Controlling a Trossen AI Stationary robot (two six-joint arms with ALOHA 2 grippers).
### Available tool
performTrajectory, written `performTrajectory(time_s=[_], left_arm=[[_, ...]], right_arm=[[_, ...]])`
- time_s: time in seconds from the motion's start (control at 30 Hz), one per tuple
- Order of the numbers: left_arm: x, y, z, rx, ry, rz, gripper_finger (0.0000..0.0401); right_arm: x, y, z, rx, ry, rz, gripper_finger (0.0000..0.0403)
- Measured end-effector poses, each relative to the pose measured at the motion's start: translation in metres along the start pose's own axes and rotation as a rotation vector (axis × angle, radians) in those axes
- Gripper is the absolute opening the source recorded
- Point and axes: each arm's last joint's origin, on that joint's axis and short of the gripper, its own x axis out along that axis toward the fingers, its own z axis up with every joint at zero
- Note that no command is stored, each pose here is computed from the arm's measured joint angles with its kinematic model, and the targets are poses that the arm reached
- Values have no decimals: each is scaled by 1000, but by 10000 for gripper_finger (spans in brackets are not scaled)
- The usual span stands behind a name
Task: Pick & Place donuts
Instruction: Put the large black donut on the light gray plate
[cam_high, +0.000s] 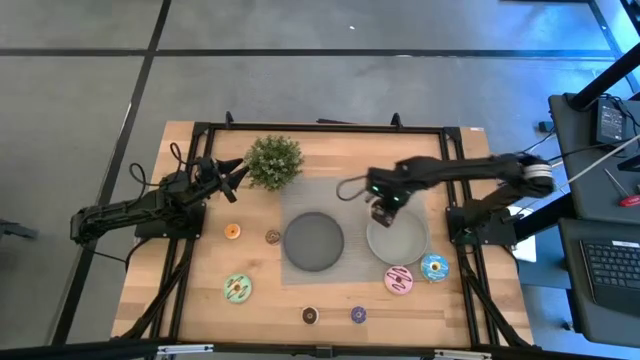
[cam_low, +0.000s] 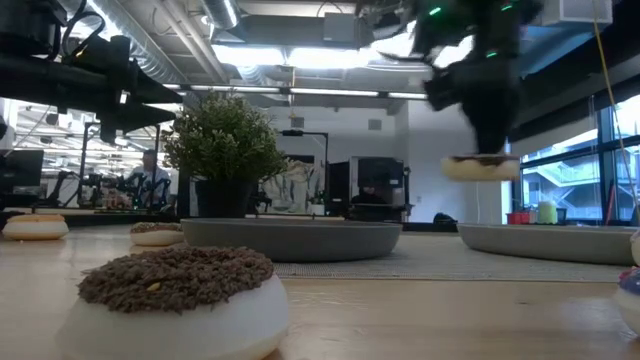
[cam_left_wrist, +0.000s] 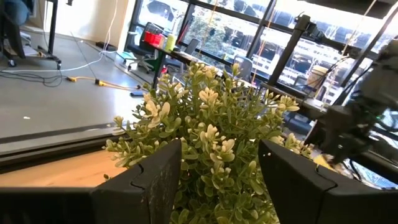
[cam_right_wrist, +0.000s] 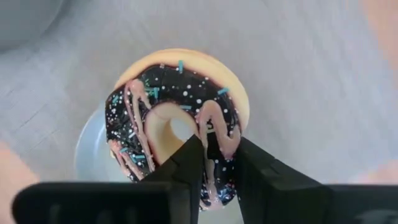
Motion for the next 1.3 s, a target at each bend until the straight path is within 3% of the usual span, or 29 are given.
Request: performTrajectory(time_s=[0.17, 0.27, 0.47, 0.9, 1.3], left_arm=[[0, 0, 0, -1, -3, -1, 210], [0, 0, 1, -4, -11, 0, 210], [0, 0, 1, -4, -16, 4, 210], [0, 0, 1, -5, -16, 4, 210], [0, 0, 1, -5, -15, 1, 210]], right_arm=[[9, -7, -46, 160, 18, -3, 80], [23, -10, -58, 213, 9, 12, 80], [42, -11, -63, 231, -6, 67, 80], [56, -23, -68, 283, -3, 27, 85], [52, -21, -65, 289, -26, 31, 187]])
